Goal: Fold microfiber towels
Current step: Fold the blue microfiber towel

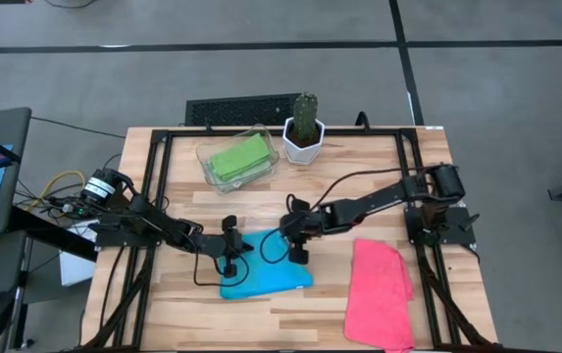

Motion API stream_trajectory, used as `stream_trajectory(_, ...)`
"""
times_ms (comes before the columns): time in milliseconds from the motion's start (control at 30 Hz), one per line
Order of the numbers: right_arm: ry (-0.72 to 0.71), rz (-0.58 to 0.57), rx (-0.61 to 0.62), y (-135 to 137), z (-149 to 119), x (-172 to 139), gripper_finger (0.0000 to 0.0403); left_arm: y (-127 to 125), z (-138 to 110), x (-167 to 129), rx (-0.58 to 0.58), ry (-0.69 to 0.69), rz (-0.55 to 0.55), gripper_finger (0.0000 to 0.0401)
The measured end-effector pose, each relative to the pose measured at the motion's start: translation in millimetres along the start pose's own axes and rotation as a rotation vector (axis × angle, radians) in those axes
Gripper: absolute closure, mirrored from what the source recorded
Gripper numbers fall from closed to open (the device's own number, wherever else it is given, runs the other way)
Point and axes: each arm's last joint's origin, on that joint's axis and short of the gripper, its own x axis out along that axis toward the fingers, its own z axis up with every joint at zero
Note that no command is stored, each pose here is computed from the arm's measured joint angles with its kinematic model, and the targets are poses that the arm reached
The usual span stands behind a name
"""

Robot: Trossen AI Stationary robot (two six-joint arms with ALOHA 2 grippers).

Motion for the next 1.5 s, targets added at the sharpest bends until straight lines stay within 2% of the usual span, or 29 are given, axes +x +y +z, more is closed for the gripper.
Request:
stream_trajectory(133, -0.006, 0.001, -0.03, 2.0, 12.5, 4.0, 0.0381, 0.4, -0.5, 0.0, 0.003, 0.003, 0.012, 0.0401)
stream_trajectory(300, -0.024, -0.013, -0.012, -6.9, 22.2, 1.9, 0.0386, 1.4, -3.8, 1.9, 0.009, 0.012, 0.039, 0.0401)
stream_trajectory(533, -0.073, -0.012, 0.015, -13.4, 27.8, 7.5, 0.0382, -3.7, -11.5, 21.9, 0.004, 0.029, 0.057, 0.0401)
stream_trajectory(700, -0.066, 0.025, 0.016, -12.1, 23.5, 22.0, 0.0385, -7.2, -9.4, 28.3, 0.02, 0.005, 0.044, 0.0401)
stream_trajectory(1033, -0.099, 0.033, 0.023, -15.1, 26.6, 22.5, 0.0385, -7.6, -8.6, 28.6, 0.016, -0.007, 0.043, 0.0401)
stream_trajectory(1167, -0.061, 0.029, 0.028, -13.8, 17.9, 34.4, 0.0375, -7.6, -8.7, 28.5, 0.016, -0.008, 0.043, 0.0401)
stream_trajectory(1267, -0.089, 0.034, 0.031, -13.3, 20.6, 40.4, 0.037, -7.6, -8.8, 28.5, 0.016, -0.008, 0.043, 0.0401)
stream_trajectory(1333, -0.03, 0.027, 0.039, -14.3, 11.4, 44.0, 0.0369, -7.6, -8.8, 28.5, 0.015, -0.008, 0.043, 0.0401)
stream_trajectory(1500, -0.066, 0.032, 0.04, -13.4, 16.6, 42.3, 0.0367, -7.8, -8.2, 28.6, 0.013, -0.013, 0.043, 0.0401)
